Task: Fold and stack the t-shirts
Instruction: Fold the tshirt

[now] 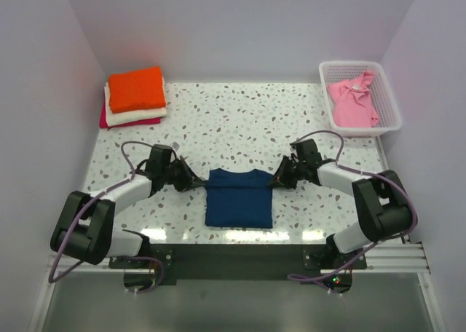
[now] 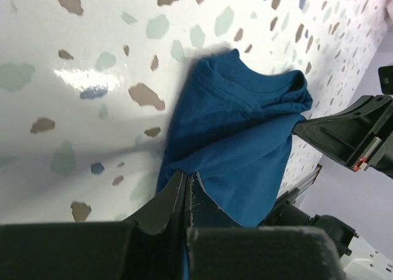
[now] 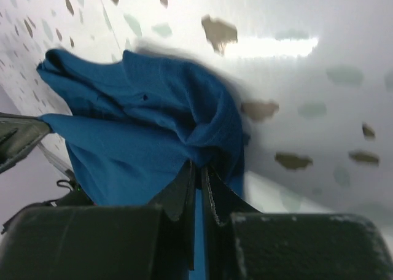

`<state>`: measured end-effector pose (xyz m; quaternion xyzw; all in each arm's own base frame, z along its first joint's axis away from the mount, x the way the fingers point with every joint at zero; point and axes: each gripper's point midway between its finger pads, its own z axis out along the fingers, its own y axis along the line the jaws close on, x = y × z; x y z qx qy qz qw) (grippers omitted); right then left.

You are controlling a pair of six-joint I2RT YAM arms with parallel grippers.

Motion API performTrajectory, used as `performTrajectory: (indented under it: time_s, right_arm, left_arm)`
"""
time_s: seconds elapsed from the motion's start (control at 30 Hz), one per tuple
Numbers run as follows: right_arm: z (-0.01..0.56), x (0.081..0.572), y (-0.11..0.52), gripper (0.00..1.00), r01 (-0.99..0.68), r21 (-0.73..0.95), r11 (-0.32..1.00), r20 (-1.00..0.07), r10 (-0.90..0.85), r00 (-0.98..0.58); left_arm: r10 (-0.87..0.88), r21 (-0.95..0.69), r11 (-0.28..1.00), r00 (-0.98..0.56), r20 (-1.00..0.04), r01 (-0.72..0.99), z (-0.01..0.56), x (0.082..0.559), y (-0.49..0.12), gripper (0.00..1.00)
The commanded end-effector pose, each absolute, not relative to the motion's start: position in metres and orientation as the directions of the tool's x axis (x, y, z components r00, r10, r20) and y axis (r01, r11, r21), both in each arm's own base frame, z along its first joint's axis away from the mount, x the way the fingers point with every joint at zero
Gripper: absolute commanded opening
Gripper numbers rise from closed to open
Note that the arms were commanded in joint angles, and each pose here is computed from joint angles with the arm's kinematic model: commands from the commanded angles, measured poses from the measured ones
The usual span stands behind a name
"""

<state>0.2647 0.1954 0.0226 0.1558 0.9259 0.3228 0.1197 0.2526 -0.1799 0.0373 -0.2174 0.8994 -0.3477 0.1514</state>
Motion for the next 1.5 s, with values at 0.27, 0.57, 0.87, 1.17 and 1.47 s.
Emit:
performTrajectory:
  time_s: [0.27,0.57,0.87,1.17,1.47]
  right_arm:
    - [0.076,0.28,0.166,0.0,0.179,0.538,0.824,-0.282,0.376,-0.883]
    - [0.042,0.359,0.18,0.04,0.18,0.502,0.846,-0.244,0.338,-0.909]
    - [0.043,0.417,0.172,0.53,0.187,0.561,0.806,-0.243,0.377,-0.894]
    - [0.096,0.39,0.155,0.52,0.123,0.484,0.867,-0.395,0.341,-0.853]
    - [0.082,0.342,0.221,0.34,-0.053,0.384,0.922,-0.436,0.131,-0.891]
  left_arm:
    - [-0.447,-0.662,0.73,-0.853,-0.271,-0.172,0.083,0.274,-0.17,0.0]
    - [-0.41,-0.651,0.737,-0.886,-0.215,-0.182,0.045,0.345,-0.18,0.0]
    - [-0.449,-0.672,0.727,-0.838,-0.311,-0.14,0.068,0.398,-0.154,0.6]
    - [-0.332,-0.586,0.809,-0.853,-0.403,-0.039,0.093,0.368,-0.16,0.45]
    - [-0.191,-0.545,0.837,-0.906,-0.377,0.05,0.065,0.306,-0.218,0.09]
